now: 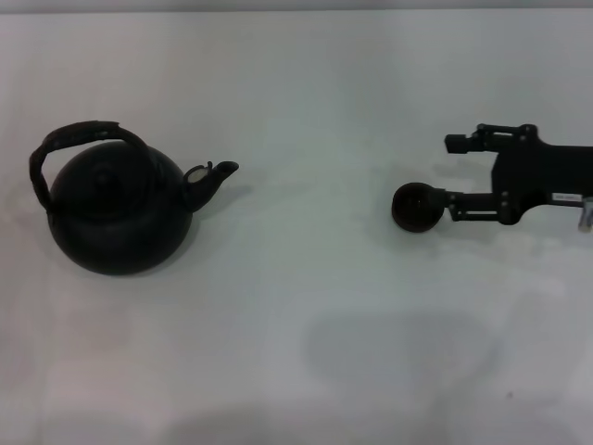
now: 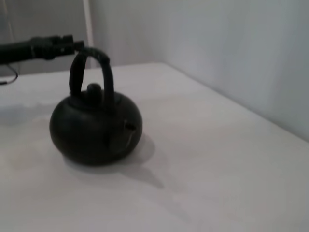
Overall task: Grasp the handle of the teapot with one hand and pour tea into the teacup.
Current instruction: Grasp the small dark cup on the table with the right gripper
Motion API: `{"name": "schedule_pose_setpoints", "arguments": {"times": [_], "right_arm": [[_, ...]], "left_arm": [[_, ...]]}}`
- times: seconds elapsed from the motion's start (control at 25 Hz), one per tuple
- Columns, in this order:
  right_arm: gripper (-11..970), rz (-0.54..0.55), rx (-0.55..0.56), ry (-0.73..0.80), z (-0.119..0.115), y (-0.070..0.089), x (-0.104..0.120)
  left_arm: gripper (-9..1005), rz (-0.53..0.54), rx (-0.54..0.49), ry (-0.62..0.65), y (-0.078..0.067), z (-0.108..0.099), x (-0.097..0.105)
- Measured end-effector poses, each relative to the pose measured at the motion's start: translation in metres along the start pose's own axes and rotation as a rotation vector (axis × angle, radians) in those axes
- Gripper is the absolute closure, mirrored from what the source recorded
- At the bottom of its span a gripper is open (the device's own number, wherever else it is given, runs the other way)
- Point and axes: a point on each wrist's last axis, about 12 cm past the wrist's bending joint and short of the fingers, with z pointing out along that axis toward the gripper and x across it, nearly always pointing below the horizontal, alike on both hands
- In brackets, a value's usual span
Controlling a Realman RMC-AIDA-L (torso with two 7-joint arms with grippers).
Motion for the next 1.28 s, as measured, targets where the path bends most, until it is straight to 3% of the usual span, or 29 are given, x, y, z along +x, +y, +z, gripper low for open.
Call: {"name": "schedule_pose_setpoints", "arguments": {"times": [0.76, 1.28], "right_arm": [[163, -0.095, -0.009, 0.141, 0.037, 0.002, 0.0], [163, -0.049, -0.02, 0.169, 0.039, 0.0, -0.001]], "left_arm": [[210, 0.001, 0.003, 0.0, 0.0, 0.003, 0.0], [209, 0.001, 0.004, 0.0, -0.001, 0.004, -0.001]]}}
